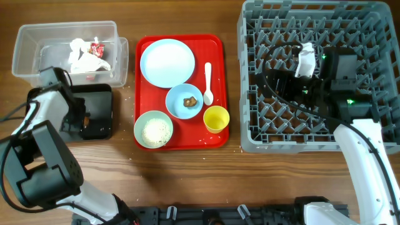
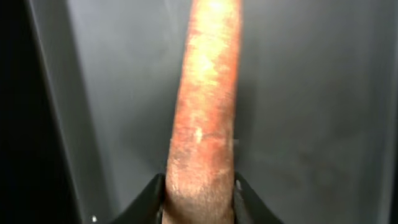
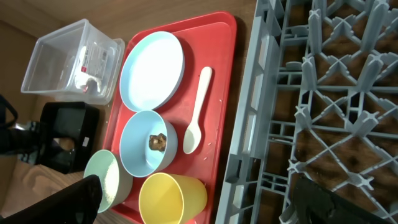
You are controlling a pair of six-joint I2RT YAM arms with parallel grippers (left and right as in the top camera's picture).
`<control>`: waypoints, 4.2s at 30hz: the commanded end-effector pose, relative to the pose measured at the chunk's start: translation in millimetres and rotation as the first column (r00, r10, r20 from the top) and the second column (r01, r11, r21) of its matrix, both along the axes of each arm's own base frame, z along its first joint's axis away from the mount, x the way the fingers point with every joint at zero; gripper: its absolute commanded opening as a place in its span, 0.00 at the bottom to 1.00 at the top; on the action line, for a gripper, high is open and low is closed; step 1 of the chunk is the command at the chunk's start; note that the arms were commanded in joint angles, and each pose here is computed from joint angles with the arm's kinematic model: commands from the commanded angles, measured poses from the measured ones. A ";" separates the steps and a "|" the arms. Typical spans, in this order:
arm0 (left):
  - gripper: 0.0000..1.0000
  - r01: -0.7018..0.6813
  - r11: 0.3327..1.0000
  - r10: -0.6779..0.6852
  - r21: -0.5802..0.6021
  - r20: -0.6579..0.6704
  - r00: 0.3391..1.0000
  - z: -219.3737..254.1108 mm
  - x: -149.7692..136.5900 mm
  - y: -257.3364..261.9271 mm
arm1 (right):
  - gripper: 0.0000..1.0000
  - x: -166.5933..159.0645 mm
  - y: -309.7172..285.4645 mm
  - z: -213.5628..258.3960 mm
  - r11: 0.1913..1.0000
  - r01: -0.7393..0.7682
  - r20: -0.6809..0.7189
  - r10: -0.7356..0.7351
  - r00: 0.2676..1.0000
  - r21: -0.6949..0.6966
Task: Sort waste into correct bins and load items into the dishwasher rack
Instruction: 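Carry carrot with left gripper and drop it on black tray, then grasp rim of green rice bowl with left gripper, then tip green bowl over black tray with left gripper, emptying rice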
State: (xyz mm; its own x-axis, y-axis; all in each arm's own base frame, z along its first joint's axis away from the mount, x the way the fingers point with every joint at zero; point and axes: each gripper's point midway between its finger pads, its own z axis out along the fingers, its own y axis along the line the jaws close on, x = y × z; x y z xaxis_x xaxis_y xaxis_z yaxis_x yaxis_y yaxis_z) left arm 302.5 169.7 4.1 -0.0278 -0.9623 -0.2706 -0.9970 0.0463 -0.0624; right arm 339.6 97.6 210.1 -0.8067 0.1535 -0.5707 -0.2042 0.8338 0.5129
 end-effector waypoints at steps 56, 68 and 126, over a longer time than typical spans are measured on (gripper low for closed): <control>0.68 0.916 0.190 -0.982 -0.354 -0.078 0.173 40.9 -29.5 -323.6 | 1.00 9.3 -1.8 7.8 1.000 0.017 0.030 -0.017 0.999 0.002; 0.14 0.937 0.084 -0.996 -0.339 -0.062 0.067 19.8 -31.1 -319.2 | 1.00 8.7 -1.7 7.3 1.000 0.018 0.026 -0.018 1.000 0.003; 0.04 0.920 0.389 -0.296 0.039 0.951 0.085 157.2 49.8 -94.3 | 1.00 9.1 -1.7 7.7 0.999 0.029 0.019 -0.029 0.999 0.013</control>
State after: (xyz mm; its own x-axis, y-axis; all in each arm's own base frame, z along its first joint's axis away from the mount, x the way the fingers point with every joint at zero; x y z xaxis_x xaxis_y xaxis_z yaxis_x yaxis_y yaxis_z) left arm 349.2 73.9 143.2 -0.8092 -0.5719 -0.1349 -0.1121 0.3756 -0.9200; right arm 343.5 97.7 213.5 -0.7985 0.1754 -0.5759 -0.1953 0.8294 0.5234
